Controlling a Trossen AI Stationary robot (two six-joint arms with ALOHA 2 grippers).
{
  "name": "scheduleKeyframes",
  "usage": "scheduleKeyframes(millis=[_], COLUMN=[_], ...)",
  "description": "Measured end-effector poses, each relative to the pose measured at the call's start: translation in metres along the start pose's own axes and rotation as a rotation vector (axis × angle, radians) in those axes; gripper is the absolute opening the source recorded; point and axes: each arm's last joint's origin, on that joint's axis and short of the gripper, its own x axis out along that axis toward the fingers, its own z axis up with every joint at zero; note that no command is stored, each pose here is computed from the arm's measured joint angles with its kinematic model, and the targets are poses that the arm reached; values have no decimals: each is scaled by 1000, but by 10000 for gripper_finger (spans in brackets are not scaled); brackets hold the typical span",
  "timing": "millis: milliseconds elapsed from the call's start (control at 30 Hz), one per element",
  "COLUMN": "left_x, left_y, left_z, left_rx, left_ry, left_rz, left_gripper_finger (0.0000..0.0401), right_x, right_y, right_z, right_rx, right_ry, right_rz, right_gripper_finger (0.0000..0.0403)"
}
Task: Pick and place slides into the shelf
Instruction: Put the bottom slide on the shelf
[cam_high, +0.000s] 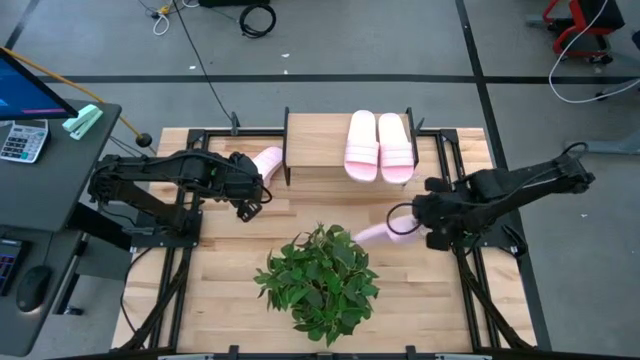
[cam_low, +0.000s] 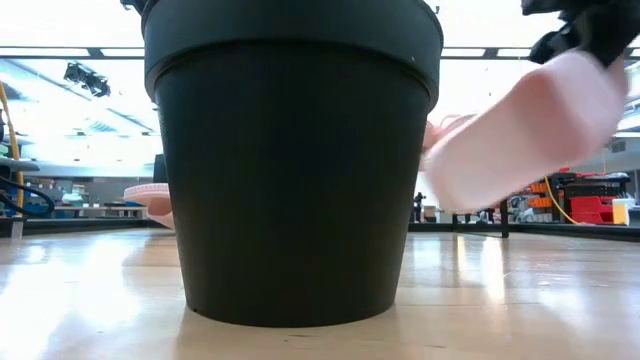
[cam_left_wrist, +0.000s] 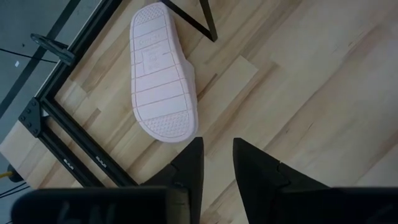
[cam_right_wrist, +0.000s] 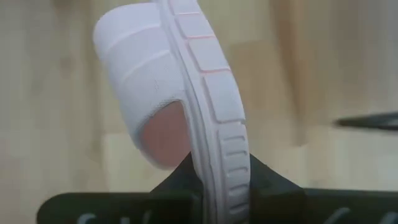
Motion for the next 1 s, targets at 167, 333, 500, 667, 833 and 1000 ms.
scheduleKeyframes(millis=[167, 333, 500, 667, 833, 1000], left_x=[0, 0, 0, 0, 2, 7], left_y=[0, 0, 0, -3, -1, 6], left_z=[0, 0, 0, 3, 12, 22], left_rx=[0, 0, 3, 40, 60, 61], left_ry=[-1, -1, -1, -31, -72, -94], left_rz=[-1, -2, -2, -27, -43, -38], left_gripper_finger=[95, 88, 85, 91, 92, 87], right_x=[-27, -79, -128, -160, -169, -168], right_y=[-4, -11, -21, -29, -37, -46], right_z=[-5, 5, 19, 42, 72, 101], right_rx=[114, 142, 149, 150, 62, -19], right_ry=[-6, -113, -231, -347, -346, -315], right_rz=[58, -58, -149, -216, -291, -289], right_gripper_finger=[41, 41, 41, 41, 41, 41])
